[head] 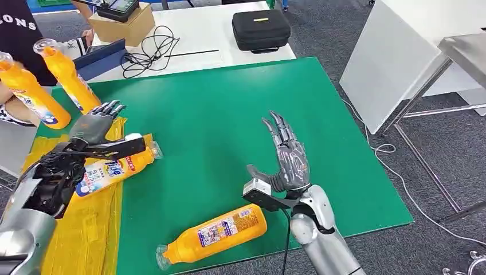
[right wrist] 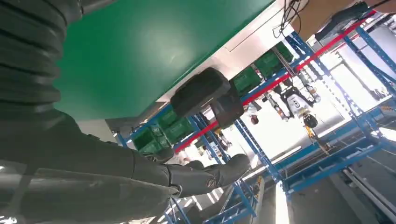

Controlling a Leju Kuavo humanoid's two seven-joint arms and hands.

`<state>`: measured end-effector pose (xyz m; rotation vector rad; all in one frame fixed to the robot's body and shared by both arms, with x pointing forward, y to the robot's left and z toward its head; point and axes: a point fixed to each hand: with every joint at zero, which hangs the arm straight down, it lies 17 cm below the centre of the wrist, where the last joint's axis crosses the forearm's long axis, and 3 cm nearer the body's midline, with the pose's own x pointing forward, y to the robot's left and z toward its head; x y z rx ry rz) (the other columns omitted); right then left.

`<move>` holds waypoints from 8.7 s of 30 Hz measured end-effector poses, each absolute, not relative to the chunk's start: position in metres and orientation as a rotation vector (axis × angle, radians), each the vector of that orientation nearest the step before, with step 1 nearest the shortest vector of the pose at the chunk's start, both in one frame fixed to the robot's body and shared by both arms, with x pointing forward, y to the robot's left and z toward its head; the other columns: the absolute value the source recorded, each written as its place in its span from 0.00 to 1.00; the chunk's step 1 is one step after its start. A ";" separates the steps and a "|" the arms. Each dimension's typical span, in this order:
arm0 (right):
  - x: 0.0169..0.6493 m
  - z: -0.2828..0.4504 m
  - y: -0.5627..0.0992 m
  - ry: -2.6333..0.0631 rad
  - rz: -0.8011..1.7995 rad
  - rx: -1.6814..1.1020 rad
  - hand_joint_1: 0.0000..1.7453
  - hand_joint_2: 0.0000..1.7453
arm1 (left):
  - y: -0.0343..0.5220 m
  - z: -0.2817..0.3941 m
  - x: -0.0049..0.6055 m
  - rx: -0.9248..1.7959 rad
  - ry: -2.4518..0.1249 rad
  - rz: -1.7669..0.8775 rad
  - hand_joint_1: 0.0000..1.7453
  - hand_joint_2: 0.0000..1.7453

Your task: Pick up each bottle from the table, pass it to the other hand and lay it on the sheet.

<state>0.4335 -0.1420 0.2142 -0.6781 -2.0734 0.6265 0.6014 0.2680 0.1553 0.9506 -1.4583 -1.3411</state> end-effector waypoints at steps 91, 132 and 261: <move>0.385 -0.013 -0.152 -1.267 1.677 -0.739 1.00 1.00 | 0.222 0.191 0.510 0.178 -1.979 -0.468 0.00 1.00; 0.389 0.061 -0.142 -1.512 1.369 -0.784 0.00 1.00 | 0.229 0.189 0.502 0.193 -1.991 -0.432 0.00 1.00; 0.435 0.221 -0.094 -2.171 0.284 -0.245 1.00 1.00 | 0.068 0.228 0.468 -0.720 -1.825 -0.313 0.00 1.00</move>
